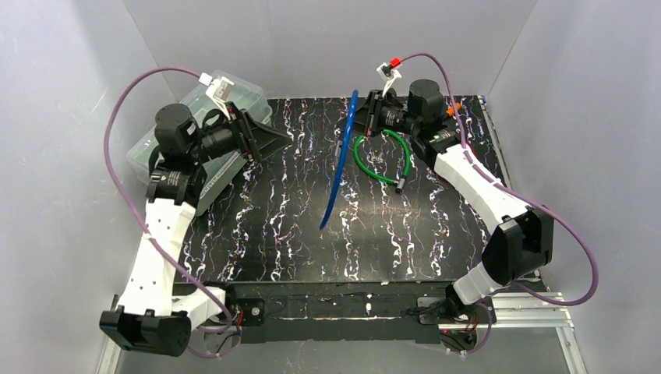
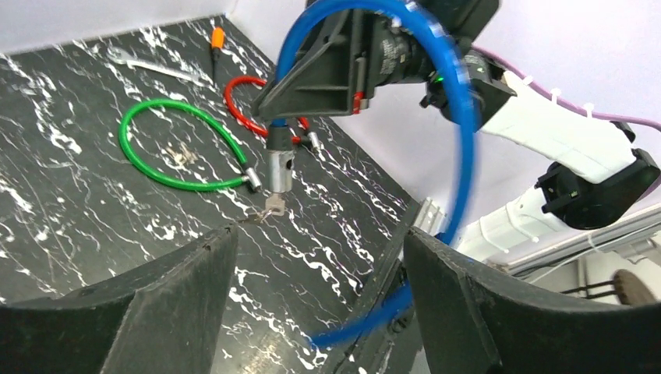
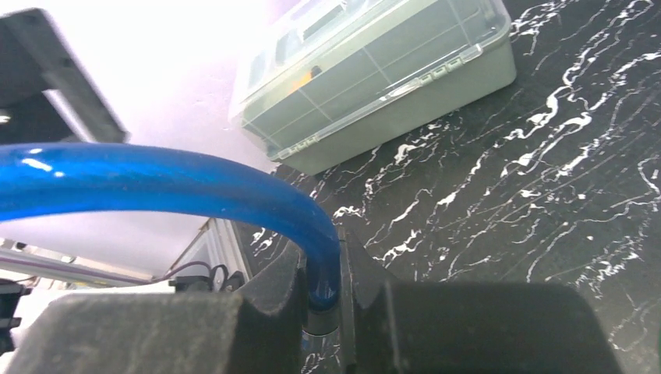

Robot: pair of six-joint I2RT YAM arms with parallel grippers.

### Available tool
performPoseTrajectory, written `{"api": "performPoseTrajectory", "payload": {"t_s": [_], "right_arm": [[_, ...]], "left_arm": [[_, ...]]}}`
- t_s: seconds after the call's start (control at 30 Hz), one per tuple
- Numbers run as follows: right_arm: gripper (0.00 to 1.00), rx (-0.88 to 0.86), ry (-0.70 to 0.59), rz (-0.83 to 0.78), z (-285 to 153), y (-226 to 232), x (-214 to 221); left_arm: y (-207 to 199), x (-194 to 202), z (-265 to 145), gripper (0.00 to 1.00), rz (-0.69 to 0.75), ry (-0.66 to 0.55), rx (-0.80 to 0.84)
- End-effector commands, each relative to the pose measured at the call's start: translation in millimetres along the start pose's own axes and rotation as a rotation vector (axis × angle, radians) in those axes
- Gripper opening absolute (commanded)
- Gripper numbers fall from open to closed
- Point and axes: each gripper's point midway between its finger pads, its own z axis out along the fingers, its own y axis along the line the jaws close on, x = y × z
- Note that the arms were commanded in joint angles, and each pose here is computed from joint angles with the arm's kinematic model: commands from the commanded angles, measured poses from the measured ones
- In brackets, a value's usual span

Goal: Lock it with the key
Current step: Lock the lock.

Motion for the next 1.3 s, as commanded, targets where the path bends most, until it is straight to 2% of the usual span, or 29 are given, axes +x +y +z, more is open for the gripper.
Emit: {"api": "performPoseTrajectory", "payload": {"t_s": [0.0,0.13,0.47,0.7,1.1,1.13,1.2,1.27], "right_arm": [[0.01,-0.167,-0.108,-0.050,-17.6,62.7,-44.8],[0.01,-0.197,-0.109,-0.026,-19.5,70.5,-46.3],[0.01,-0.170,-0.093,0.053,-12.7,59.4,-38.9],[0.01,-0.173,-0.081,0.065,-12.9,61.0,-33.6],[0.01,-0.242,-0.064,0.076,-12.0,74.9,-27.9],[0.01,-0.247,-0.062,0.077,-11.5,75.6,-27.6],[0.01,-0.251,-0.062,0.079,-11.3,76.9,-27.9],[0.01,-0.241,-0.066,0.082,-10.9,75.3,-28.5]], "left_arm": [[11.9,9.3,10.2,0.75,-0.088,0.021,0.104],[25.6,39.0,21.7,0.70,-0.174,0.106,0.168],[14.3,82.9,42.8,0.50,-0.188,0.183,0.264],[18.0,98.8,66.6,0.46,-0.208,0.209,0.287],[14.3,100.1,83.2,0.42,-0.248,0.199,0.355],[12.7,101.2,84.3,0.40,-0.254,0.201,0.369],[13.5,103.0,87.9,0.26,-0.275,0.201,0.379],[9.1,103.8,87.9,0.23,-0.271,0.203,0.401]]}}
